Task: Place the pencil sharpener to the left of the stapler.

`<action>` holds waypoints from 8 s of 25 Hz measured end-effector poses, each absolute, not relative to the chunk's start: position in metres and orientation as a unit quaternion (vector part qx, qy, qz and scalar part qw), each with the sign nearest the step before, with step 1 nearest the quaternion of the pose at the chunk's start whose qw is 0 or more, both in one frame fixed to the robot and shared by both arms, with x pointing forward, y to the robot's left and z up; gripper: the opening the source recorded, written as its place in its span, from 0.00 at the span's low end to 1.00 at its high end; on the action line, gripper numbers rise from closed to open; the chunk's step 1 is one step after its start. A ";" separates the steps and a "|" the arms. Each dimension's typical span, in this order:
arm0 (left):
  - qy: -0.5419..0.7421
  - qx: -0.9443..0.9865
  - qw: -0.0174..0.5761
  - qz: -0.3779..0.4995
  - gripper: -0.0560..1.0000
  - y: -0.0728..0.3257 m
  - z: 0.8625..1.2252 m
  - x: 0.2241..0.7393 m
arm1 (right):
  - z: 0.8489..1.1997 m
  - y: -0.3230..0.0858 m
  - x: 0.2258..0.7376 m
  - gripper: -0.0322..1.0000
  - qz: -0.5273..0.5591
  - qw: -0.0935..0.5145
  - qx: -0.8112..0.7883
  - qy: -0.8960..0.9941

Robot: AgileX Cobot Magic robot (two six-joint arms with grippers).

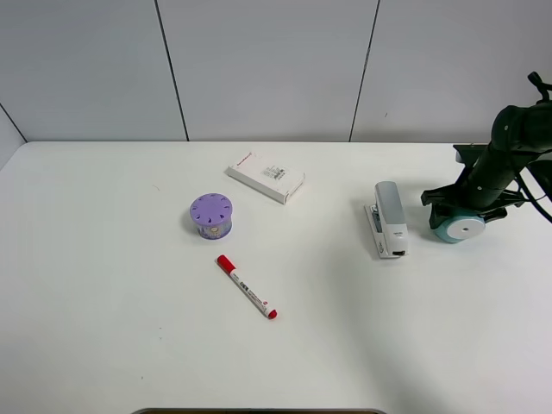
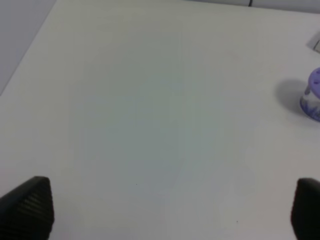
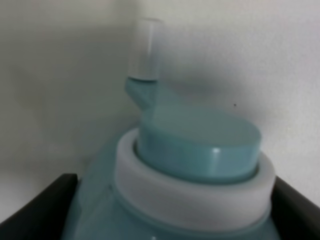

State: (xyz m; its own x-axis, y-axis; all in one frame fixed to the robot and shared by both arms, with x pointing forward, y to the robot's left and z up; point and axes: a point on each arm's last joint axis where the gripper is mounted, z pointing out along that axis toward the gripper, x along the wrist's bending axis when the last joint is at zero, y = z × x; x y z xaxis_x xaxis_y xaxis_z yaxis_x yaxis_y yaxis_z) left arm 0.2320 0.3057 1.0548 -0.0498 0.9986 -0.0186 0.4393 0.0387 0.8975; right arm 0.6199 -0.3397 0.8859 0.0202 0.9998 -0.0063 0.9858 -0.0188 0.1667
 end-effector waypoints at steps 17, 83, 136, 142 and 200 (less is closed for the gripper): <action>0.618 0.581 0.370 0.378 0.96 0.306 1.055 0.232 | 0.896 -0.340 0.619 0.69 0.062 0.070 0.710 0.698; 0.618 0.581 0.370 0.378 0.96 0.306 1.055 0.232 | 0.973 -0.100 0.624 0.69 0.133 0.010 0.662 0.738; 0.618 0.581 0.370 0.378 0.96 0.306 1.055 0.232 | 0.885 -0.088 0.636 0.91 0.092 -0.012 0.665 0.741; 0.618 0.581 0.370 0.378 0.96 0.306 1.055 0.232 | 0.886 -0.086 0.635 0.91 0.093 -0.012 0.665 0.741; 0.618 0.581 0.370 0.378 0.96 0.306 1.055 0.232 | 1.272 -0.243 0.428 0.91 0.349 0.320 0.558 0.681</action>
State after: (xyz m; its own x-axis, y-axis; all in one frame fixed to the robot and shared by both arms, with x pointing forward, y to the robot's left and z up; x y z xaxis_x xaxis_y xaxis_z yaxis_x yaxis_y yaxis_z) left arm 0.2320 0.3057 1.0548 -0.0498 0.9986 -0.0186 0.4393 0.0387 0.8975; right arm 0.4281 -0.2435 1.2723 -0.1725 0.9839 -0.0470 0.5367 0.1339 0.8331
